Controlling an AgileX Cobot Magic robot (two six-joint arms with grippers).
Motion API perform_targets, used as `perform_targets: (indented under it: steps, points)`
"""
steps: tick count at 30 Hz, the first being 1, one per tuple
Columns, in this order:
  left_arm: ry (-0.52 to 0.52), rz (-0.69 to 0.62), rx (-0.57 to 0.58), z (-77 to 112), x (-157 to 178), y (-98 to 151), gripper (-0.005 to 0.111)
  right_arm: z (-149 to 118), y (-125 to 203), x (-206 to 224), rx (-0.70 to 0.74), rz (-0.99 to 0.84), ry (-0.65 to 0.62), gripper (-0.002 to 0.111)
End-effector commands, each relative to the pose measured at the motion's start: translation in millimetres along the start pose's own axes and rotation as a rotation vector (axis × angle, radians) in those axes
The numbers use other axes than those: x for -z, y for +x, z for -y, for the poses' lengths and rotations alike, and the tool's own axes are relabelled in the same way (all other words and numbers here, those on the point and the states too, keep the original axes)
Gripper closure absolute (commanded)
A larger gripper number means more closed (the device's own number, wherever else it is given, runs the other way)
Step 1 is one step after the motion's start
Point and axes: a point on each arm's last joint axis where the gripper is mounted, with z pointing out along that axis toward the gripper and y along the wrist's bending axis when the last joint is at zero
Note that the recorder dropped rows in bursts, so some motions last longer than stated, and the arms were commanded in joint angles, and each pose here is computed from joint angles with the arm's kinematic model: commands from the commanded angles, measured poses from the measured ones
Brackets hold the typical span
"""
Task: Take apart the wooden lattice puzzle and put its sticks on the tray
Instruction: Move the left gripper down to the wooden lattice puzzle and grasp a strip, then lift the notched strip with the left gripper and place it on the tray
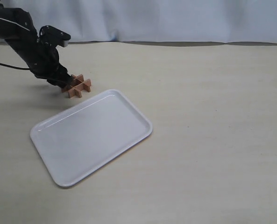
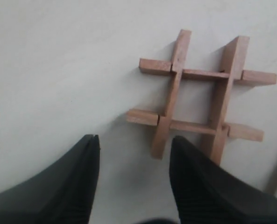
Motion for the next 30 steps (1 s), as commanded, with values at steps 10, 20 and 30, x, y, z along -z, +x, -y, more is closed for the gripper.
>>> perform_targets:
  steps: [10, 20, 30]
  points:
    - [-0.003, 0.010, 0.008, 1.3, -13.2, 0.0, 0.083, 0.2, -0.1, 0.3, -0.004, 0.007, 0.004, 0.104]
    - [0.027, -0.034, 0.014, 4.1, -10.7, 3.6, 0.107, 0.2, -0.1, 0.3, -0.004, 0.007, 0.004, 0.104]
    - [0.012, 0.043, 0.018, 4.0, 36.2, -8.5, 0.107, 0.2, -0.1, 0.3, -0.004, 0.007, 0.004, 0.104]
